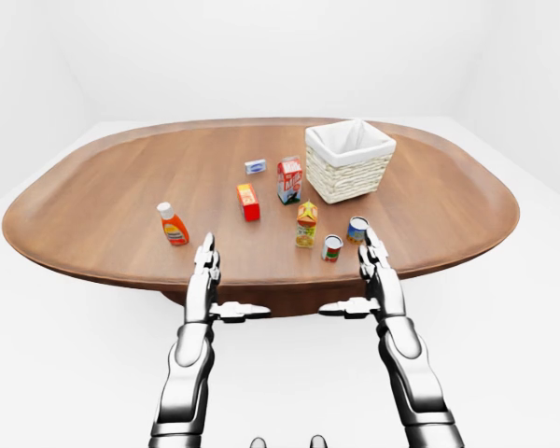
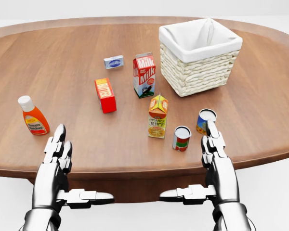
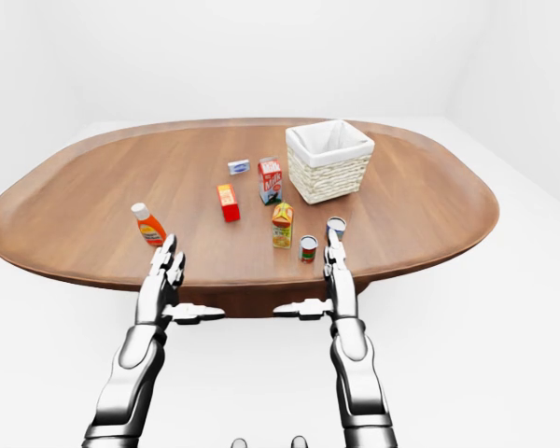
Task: Pick up the orange juice, and put it in the basket.
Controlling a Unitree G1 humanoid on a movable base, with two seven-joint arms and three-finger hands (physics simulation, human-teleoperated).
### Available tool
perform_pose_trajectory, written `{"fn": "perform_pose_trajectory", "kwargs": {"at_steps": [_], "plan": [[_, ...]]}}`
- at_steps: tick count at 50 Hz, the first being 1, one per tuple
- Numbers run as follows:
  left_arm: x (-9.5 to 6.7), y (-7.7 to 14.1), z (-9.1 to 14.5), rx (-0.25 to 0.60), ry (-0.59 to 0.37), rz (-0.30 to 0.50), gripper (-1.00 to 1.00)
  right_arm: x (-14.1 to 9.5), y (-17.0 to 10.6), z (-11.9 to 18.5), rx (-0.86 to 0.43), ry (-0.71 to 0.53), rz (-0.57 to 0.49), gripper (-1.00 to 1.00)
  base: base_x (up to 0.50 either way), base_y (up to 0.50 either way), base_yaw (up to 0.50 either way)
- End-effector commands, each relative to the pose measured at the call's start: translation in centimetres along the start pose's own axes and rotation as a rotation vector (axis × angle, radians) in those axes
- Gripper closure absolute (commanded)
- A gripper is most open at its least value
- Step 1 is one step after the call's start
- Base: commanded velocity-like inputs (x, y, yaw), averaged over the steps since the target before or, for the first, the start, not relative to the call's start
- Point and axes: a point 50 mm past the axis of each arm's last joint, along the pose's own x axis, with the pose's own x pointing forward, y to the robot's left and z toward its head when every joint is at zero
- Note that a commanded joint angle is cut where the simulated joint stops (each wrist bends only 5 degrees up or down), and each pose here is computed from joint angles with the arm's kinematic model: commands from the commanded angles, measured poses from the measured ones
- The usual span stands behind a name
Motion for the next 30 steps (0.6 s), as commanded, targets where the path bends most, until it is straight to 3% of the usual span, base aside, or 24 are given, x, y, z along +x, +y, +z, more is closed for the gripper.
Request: {"fn": "perform_pose_trajectory", "kwargs": {"at_steps": [1,11,20,21,22,23,28,30], "plan": [[0.0,0.7,-0.1,0.001,0.024,-0.008,-1.00,0.0,-0.3,0.2,-0.015,-0.003,0.015,-1.00,0.00,0.00,0.00],[0.0,0.8,-0.1,0.027,0.025,0.012,-1.00,0.0,-0.6,0.8,-0.020,-0.014,0.011,-1.00,0.00,0.00,0.00],[-0.1,1.1,0.0,0.032,0.007,0.081,-1.00,0.1,-0.6,1.3,-0.035,-0.025,0.011,-1.00,0.00,0.00,0.00],[-0.1,1.0,0.0,-0.044,-0.033,0.090,-1.00,0.1,-0.7,1.3,-0.033,-0.026,0.010,-1.00,0.00,0.00,0.00],[-0.1,1.1,0.2,0.012,-0.044,0.101,-1.00,0.1,-0.7,1.3,-0.034,-0.026,0.009,-1.00,0.00,0.00,0.00],[-0.1,1.1,0.0,0.041,0.017,0.086,-1.00,0.1,-0.7,1.2,-0.035,-0.026,0.009,-1.00,0.00,0.00,0.00],[-0.1,1.2,0.0,-0.004,-0.019,0.115,-1.00,0.0,-0.8,1.7,-0.037,-0.038,0.004,-1.00,0.00,0.00,0.00],[-0.1,1.1,0.0,-0.005,-0.011,0.091,-1.00,0.1,-0.8,1.7,-0.038,-0.038,0.005,-1.00,0.00,0.00,0.00]]}}
